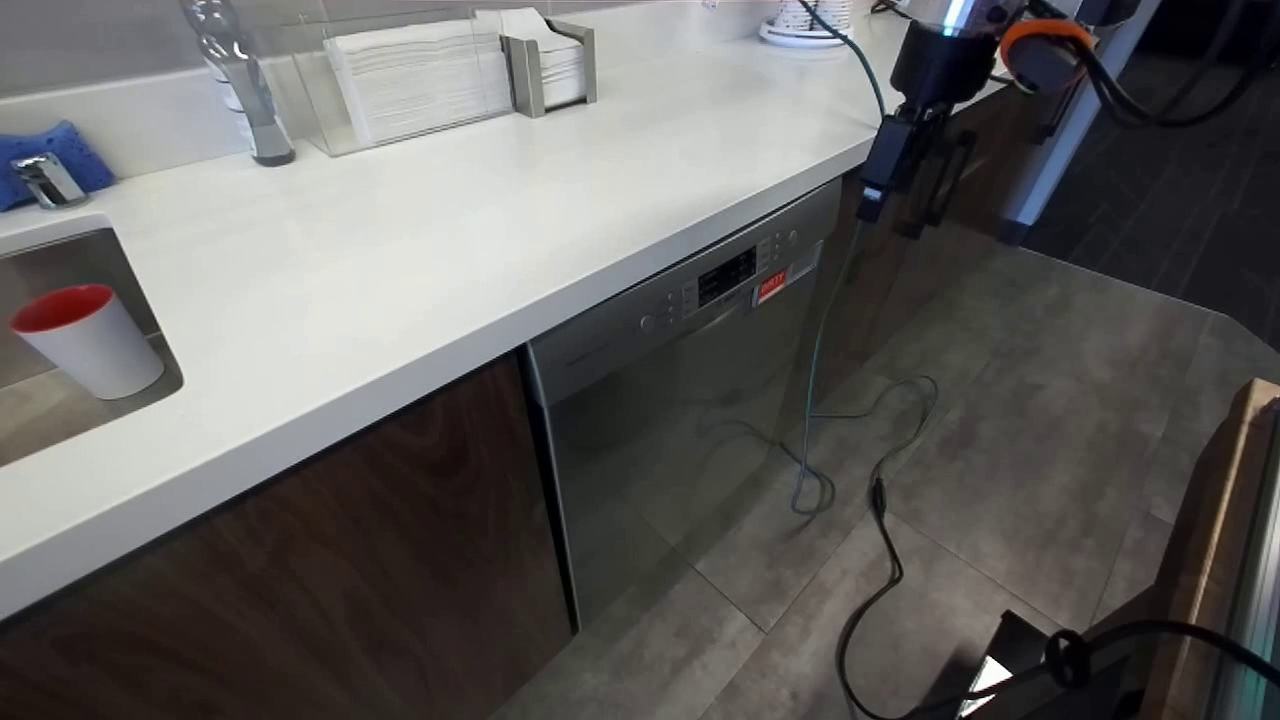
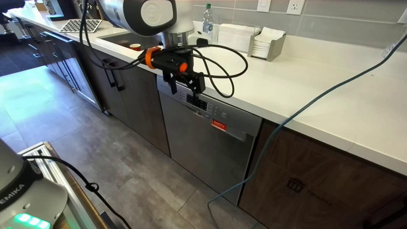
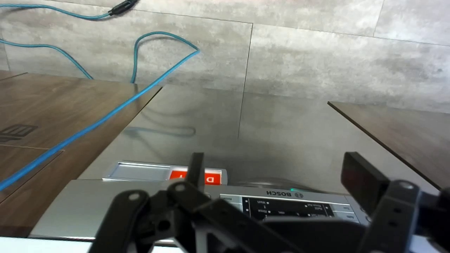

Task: Press a button on the dishwasher.

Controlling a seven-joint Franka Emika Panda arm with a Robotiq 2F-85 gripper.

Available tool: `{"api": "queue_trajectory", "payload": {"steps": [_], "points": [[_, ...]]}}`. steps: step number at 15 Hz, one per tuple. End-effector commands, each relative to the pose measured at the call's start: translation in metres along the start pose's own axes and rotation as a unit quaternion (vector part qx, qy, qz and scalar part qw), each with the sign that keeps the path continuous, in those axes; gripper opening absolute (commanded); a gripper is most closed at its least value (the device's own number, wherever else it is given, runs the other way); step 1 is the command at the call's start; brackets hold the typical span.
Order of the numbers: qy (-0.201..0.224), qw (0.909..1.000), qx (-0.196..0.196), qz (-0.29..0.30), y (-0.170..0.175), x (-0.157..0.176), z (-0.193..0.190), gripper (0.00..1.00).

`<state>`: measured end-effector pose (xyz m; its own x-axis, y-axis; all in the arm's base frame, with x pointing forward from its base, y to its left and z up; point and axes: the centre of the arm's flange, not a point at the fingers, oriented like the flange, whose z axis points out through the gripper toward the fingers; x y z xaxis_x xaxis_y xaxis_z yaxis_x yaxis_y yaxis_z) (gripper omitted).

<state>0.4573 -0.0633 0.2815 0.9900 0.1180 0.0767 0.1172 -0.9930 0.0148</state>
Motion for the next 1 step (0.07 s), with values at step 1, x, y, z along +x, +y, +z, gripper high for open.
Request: {"api": "queue_trajectory", "payload": {"steps": [1], "points": [[0.000, 1.0000, 0.000, 0.000, 0.0000, 0.0000, 0.0000, 1.00]]}}
